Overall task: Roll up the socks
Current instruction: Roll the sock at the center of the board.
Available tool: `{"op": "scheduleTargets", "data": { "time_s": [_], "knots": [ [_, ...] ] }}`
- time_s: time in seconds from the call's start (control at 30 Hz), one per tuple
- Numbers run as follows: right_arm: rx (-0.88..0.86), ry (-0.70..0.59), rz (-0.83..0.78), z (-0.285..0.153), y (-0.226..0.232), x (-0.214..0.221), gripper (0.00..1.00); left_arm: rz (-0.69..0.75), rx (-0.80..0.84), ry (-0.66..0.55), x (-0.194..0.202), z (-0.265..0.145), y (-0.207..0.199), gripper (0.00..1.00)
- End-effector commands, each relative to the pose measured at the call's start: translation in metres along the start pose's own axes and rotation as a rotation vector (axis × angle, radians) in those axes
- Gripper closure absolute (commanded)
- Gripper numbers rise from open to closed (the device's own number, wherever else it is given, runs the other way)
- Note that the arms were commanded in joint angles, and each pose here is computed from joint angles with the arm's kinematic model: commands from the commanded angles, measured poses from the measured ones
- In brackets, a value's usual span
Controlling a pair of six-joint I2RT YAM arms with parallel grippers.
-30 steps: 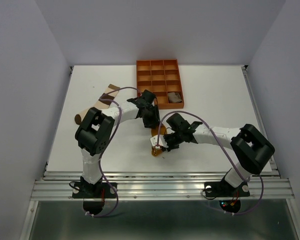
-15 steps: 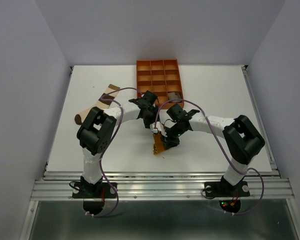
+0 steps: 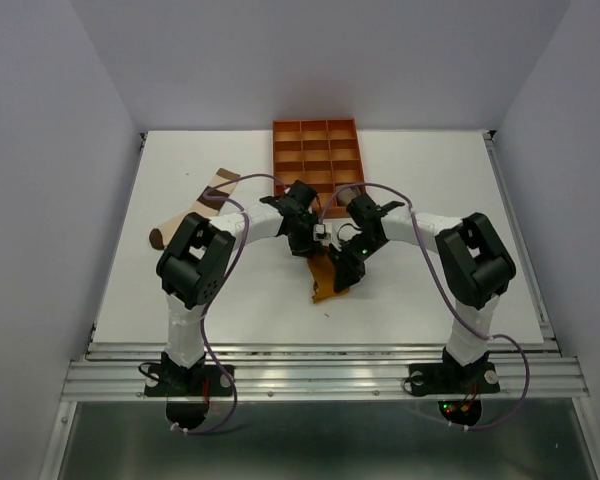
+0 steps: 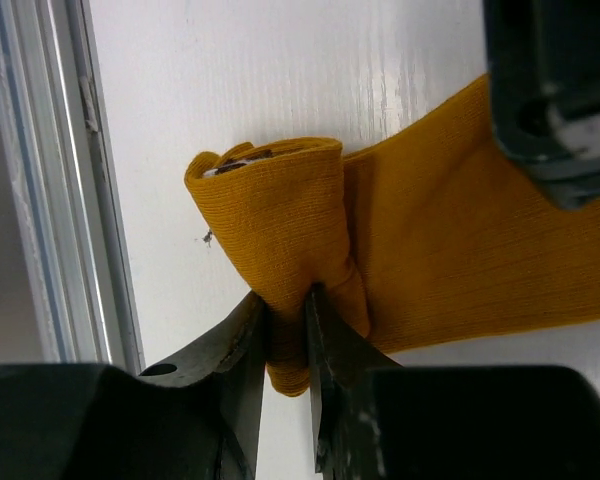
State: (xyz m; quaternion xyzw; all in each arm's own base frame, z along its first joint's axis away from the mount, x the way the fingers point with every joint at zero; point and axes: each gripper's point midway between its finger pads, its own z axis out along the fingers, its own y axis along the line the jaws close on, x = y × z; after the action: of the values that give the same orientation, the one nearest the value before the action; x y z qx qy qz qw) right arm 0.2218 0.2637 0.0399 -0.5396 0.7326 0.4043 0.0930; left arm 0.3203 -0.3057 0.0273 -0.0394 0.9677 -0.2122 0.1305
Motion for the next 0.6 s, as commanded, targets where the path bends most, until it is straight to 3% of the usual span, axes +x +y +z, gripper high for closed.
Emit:
{"op": "scheduleTargets", "data": {
  "time_s": [0.0, 0.4, 0.57],
  "knots": [
    [-0.064, 0.047, 0.147, -0.002, 0.011, 0.016, 0.99, 0.026, -0.087, -0.015, -0.005, 0.01, 0.02, 0.54],
    [-0.102, 0.065, 0.223, 0.011, 0.001, 0.027, 0.99, 0.101, -0.008, -0.109, -0.027, -0.01, -0.002, 0.53],
    [-0.09, 0.075, 0.242, 0.015, -0.005, 0.03, 0.99, 0.163, 0.069, -0.194, -0.048, -0.038, -0.028, 0.5]
  ]
}}
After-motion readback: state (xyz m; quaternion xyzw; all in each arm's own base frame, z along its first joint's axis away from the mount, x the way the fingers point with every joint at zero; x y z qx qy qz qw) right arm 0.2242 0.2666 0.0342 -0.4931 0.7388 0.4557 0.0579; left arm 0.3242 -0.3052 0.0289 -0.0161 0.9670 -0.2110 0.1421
